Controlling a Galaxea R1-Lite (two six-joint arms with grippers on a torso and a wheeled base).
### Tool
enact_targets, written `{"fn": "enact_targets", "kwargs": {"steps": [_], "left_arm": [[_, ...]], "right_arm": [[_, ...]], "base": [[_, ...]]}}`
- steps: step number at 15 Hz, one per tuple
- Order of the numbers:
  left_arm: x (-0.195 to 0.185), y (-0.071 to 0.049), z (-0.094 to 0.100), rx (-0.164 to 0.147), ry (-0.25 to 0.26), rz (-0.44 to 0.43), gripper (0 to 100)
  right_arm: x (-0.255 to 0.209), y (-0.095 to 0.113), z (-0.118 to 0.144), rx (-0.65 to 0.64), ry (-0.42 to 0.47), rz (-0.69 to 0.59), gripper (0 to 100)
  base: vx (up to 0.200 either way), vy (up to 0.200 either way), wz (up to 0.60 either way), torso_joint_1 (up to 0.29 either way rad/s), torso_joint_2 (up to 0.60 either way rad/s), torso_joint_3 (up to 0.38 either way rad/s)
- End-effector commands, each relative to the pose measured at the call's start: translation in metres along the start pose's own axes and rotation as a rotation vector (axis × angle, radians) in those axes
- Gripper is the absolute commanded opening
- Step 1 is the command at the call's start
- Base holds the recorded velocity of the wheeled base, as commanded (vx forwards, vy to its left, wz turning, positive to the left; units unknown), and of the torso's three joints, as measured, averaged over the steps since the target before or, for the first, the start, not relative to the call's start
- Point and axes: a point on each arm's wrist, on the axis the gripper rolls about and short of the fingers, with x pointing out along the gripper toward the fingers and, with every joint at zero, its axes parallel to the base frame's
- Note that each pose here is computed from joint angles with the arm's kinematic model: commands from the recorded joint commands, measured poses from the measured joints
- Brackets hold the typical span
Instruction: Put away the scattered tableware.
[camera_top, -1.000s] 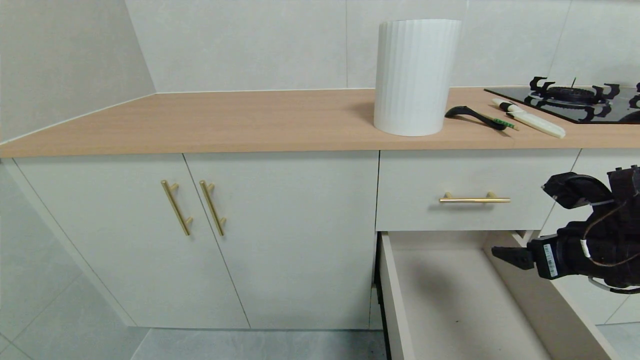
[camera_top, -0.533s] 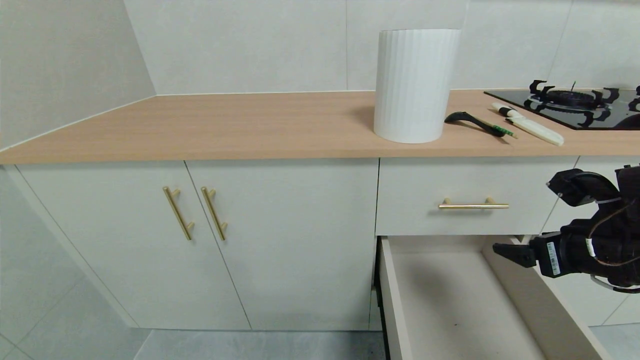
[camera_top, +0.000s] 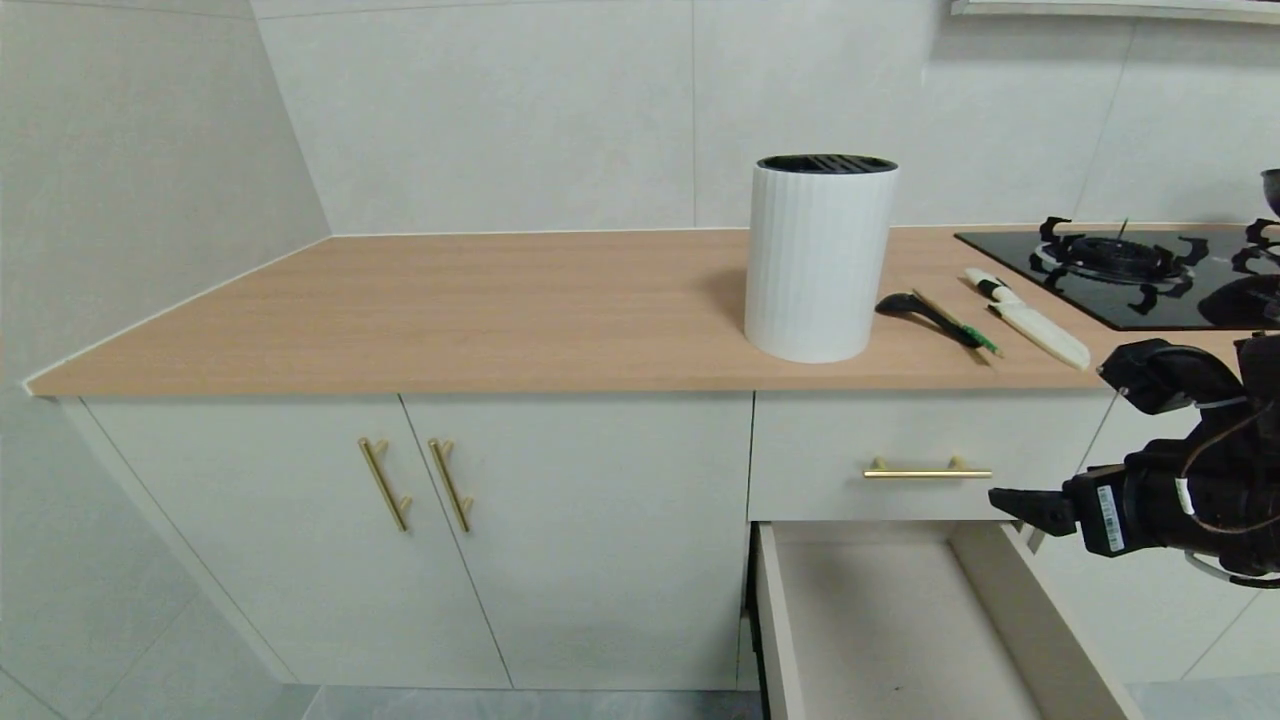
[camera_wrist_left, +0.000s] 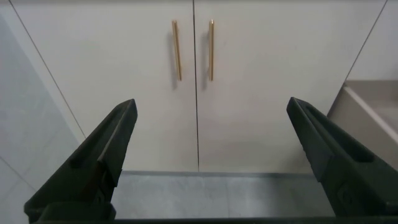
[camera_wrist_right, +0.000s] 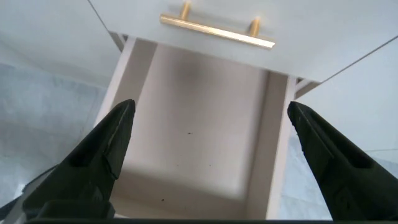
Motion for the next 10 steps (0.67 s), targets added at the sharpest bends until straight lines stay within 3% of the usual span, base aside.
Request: {"fn": "enact_targets", "kwargs": {"steps": [1, 6, 10], "left_arm": [[0.000, 0.000, 0.000, 0.000, 0.002, 0.001, 100], [0.000, 0.000, 0.000, 0.000, 0.002, 0.001, 100], [0.000, 0.000, 0.000, 0.000, 0.002, 0.001, 100]], "right_arm": [[0.002, 0.000, -0.001, -0.003, 0.006, 0.001, 100], [0.003, 0.001, -0.002, -0.005, 0.014, 0.002, 100], [0.014, 0.001, 0.005, -0.049, -0.035, -0.013, 100]], "base": [[0.000, 0.000, 0.00, 0.193, -0.49, -0.286], [0.000, 0.000, 0.00, 0.200, -0.48, -0.277], [0.000, 0.000, 0.00, 0.083, -0.18, -0.101]]}}
